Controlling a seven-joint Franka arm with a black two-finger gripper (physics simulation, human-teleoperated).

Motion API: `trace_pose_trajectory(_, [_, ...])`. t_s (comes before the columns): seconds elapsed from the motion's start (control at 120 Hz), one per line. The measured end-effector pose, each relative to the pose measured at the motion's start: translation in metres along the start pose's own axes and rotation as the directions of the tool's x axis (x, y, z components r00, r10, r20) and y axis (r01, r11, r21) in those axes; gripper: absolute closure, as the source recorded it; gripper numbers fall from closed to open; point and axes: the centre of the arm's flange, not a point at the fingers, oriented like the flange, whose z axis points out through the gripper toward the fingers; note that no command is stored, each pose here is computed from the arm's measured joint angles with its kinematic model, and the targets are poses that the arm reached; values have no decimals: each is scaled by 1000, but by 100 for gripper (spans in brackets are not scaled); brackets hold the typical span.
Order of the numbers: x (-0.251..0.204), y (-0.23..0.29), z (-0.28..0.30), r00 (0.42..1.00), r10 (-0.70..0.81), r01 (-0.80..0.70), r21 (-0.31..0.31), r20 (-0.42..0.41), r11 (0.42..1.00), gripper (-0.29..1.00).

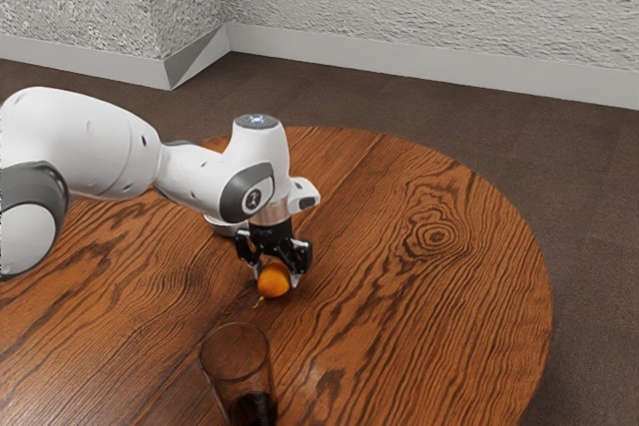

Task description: Place the pear in the bowl.

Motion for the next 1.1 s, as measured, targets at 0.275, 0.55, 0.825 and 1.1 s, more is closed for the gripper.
trace_pose_trajectory(0.275, [16,-14,-23,998,-46,45,-15,-47,999,34])
trace_pose_trajectory(0.55, [98,-115,-86,954,-217,211,-53,-208,976,37])
trace_pose_trajectory(0.825, [123,-171,-57,938,-292,284,-70,-189,956,30])
trace_pose_trajectory(1.1, [120,-172,-48,943,-289,280,-74,-164,957,10])
